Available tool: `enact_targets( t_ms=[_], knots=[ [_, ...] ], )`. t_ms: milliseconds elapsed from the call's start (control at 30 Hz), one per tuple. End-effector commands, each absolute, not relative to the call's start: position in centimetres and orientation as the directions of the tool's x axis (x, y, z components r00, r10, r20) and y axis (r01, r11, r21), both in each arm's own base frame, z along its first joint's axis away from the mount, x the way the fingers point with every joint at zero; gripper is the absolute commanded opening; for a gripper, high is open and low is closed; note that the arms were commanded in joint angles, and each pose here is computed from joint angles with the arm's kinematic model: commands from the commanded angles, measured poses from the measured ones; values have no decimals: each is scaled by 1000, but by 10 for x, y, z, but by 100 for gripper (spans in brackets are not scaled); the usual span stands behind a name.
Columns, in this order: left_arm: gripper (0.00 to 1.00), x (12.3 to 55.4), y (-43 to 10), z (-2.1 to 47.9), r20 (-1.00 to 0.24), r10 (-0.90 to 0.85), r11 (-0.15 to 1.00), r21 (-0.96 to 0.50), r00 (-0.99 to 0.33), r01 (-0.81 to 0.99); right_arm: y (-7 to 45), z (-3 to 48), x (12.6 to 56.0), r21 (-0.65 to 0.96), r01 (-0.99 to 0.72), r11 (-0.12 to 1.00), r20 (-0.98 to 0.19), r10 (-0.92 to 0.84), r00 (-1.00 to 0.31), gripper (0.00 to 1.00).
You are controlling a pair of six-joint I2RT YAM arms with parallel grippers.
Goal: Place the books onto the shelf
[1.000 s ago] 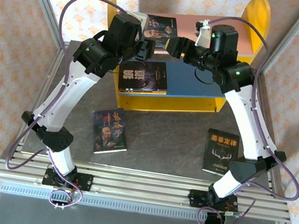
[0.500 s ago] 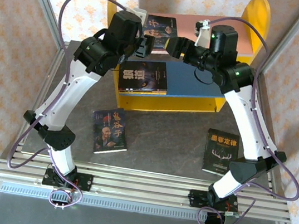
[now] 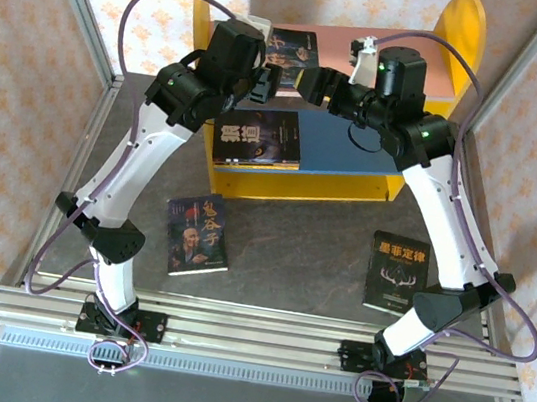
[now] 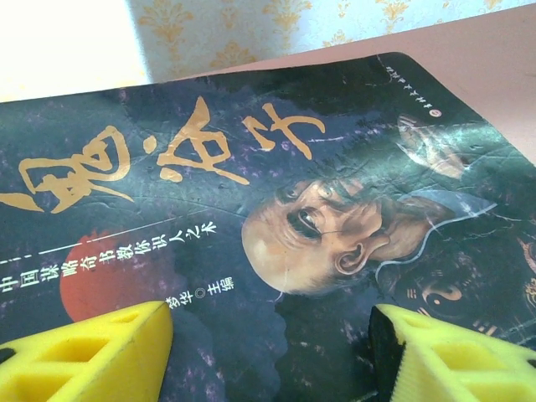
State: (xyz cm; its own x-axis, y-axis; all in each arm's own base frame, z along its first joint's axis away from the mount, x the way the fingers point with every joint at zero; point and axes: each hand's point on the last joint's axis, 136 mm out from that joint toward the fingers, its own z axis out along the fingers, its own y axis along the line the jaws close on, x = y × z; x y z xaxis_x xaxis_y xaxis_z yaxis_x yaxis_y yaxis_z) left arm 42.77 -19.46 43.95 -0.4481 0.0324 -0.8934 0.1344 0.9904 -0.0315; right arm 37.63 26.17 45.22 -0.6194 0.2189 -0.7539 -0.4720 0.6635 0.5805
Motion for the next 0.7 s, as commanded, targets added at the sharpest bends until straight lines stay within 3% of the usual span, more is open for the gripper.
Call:
enact_targets(
  t_ms=[0,667],
  knots=[
    [63,411,-190,436,-867,42,987,-41,-496,157,260,452,381,563,-471,679,-770,225,-597,72],
    [62,387,-198,434,-863,38,978,-72,-504,196,253,458,379,541,-463,702,-787,229,-573,74]
  ],
)
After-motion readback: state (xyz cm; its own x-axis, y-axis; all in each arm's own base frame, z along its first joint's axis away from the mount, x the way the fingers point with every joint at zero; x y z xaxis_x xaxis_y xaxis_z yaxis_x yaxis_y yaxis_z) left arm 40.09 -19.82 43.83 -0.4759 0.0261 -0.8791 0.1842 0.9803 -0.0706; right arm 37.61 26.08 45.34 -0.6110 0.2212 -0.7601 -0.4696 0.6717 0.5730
